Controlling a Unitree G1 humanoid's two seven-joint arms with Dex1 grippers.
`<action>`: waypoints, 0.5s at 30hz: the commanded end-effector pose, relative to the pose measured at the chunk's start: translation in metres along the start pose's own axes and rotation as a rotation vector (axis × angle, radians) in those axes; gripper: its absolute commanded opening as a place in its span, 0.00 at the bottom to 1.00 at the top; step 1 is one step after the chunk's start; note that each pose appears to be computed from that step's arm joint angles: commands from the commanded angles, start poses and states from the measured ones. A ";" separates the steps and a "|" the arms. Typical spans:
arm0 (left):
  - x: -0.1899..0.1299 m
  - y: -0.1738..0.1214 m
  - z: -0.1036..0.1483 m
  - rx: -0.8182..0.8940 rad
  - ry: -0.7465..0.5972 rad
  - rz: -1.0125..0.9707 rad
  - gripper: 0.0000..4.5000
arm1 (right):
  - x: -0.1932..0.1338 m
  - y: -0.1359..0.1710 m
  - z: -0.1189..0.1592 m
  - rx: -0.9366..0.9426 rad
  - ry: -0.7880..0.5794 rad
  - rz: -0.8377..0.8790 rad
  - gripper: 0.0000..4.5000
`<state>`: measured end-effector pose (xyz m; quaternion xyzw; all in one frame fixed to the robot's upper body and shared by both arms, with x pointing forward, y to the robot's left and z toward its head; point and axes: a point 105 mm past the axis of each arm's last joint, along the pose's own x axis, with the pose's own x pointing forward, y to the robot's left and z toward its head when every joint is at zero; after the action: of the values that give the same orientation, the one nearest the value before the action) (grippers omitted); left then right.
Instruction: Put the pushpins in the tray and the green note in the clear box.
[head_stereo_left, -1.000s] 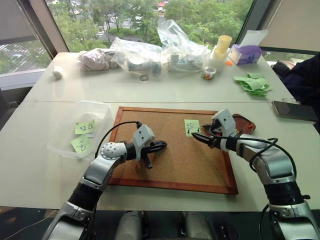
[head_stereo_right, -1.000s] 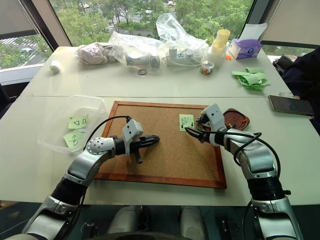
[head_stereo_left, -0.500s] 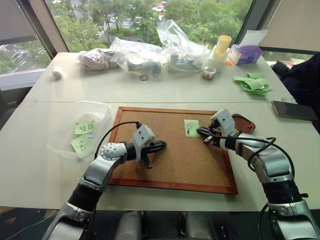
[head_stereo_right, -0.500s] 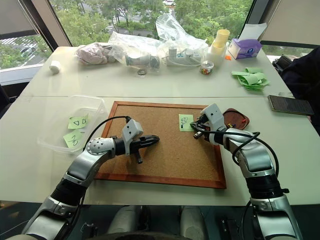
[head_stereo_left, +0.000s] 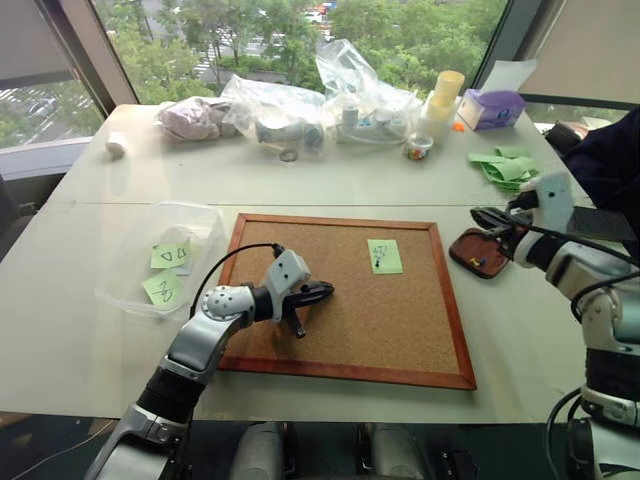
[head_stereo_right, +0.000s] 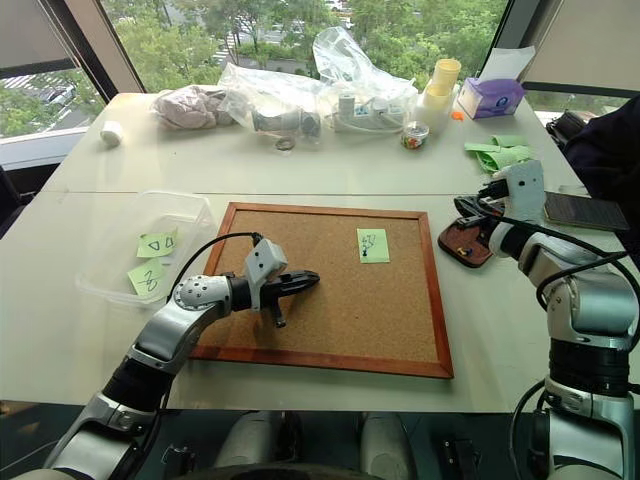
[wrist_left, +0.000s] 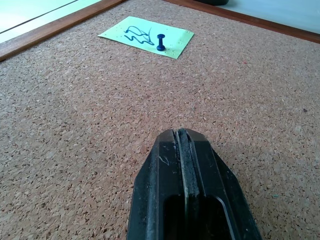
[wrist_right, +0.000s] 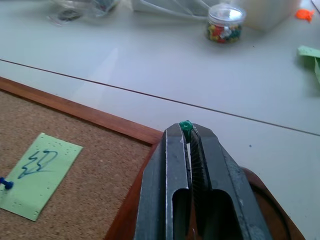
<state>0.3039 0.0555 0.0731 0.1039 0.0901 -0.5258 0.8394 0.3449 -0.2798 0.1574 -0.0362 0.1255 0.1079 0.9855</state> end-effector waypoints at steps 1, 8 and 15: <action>-0.002 -0.007 -0.036 -0.075 0.121 -0.009 0.00 | -0.003 -0.016 -0.007 0.001 0.011 -0.058 0.02; -0.002 -0.007 -0.036 -0.072 0.124 -0.007 0.00 | 0.004 -0.020 -0.033 0.041 0.064 -0.065 0.02; -0.003 -0.005 -0.036 -0.069 0.124 0.003 0.00 | 0.006 -0.020 -0.037 0.043 0.072 -0.066 0.51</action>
<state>0.3040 0.0558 0.0728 0.1041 0.0906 -0.5252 0.8397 0.3436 -0.3006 0.1076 -0.0122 0.1862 0.0722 0.9798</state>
